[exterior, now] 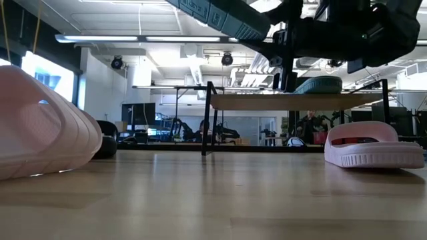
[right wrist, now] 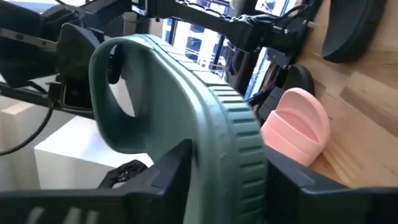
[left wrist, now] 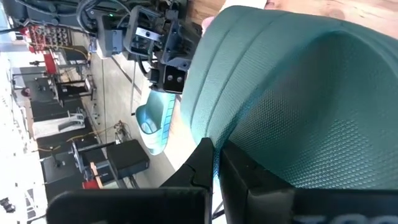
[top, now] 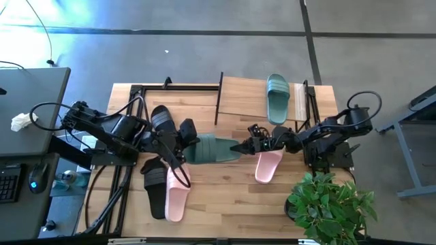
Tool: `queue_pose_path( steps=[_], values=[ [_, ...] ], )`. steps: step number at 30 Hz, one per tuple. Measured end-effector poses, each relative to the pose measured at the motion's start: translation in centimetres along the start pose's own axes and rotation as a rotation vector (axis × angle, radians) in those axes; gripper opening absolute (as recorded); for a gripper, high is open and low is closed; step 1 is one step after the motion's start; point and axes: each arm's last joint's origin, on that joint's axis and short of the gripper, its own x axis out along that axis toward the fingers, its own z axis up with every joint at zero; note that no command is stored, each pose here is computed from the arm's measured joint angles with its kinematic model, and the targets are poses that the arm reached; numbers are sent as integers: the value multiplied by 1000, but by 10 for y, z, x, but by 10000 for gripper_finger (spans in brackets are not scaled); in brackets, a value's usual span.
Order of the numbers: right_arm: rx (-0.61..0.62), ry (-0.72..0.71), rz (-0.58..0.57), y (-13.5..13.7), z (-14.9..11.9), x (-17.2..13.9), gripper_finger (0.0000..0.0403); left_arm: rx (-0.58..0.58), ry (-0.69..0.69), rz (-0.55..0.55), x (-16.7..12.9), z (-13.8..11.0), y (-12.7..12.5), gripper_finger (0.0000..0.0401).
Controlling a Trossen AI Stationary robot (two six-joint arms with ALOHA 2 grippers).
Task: Pick and place slides into the shelf
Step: Put the blue slides on the shelf
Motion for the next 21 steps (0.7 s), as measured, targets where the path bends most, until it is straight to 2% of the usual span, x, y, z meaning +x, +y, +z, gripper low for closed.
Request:
queue_pose_path(
  steps=[7,14,21],
  values=[
    [0,-49,-13,-1,0,0,37,-15,14,-25,0,-1,-3,1],
    [-7,-107,-39,1,-7,1,35,-40,53,-35,0,-4,-5,25],
    [-20,-200,-75,2,-16,1,35,-114,120,-6,-1,-7,-5,93]
  ],
)
